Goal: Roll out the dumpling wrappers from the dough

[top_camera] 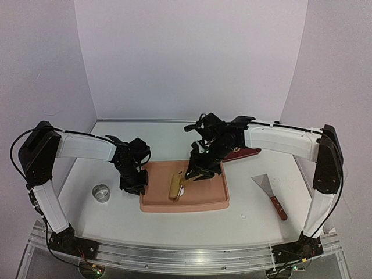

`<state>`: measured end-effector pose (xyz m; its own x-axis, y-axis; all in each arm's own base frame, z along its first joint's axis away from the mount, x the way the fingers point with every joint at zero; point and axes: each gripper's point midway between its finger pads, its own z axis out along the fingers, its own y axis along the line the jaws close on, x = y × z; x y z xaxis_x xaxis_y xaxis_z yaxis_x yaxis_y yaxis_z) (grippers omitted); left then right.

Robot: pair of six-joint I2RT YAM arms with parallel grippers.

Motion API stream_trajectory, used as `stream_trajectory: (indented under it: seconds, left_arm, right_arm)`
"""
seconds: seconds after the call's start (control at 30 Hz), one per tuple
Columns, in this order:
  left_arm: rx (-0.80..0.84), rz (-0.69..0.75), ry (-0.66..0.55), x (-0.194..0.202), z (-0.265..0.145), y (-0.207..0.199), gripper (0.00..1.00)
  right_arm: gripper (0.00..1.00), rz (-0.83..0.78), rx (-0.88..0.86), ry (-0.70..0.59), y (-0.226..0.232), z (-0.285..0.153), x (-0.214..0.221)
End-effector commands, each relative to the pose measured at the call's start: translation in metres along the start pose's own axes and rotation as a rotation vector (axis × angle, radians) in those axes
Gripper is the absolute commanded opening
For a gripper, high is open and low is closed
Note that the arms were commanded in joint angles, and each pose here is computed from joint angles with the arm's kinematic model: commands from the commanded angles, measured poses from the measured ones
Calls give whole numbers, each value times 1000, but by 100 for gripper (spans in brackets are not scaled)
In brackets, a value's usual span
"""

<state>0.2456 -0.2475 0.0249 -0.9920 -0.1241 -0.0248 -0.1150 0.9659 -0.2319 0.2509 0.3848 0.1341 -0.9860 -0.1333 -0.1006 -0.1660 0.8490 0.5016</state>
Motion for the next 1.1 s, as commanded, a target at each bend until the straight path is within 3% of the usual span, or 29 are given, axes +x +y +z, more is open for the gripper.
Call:
stream_trajectory:
  seconds: [0.0, 0.67, 0.87, 1.07]
  left_arm:
    - [27, 26, -9, -7, 7, -8, 14]
    - [20, 27, 21, -3, 26, -5, 3]
    - [22, 16, 33, -3, 30, -6, 2]
    - [26, 3, 38, -5, 30, -9, 2]
  right_arm:
    - [0, 67, 224, 58, -68, 20, 12]
    - [0, 128, 466, 218, -180, 53, 36]
    - [0, 95, 482, 229, -187, 62, 32]
    - [0, 61, 414, 203, -166, 65, 15]
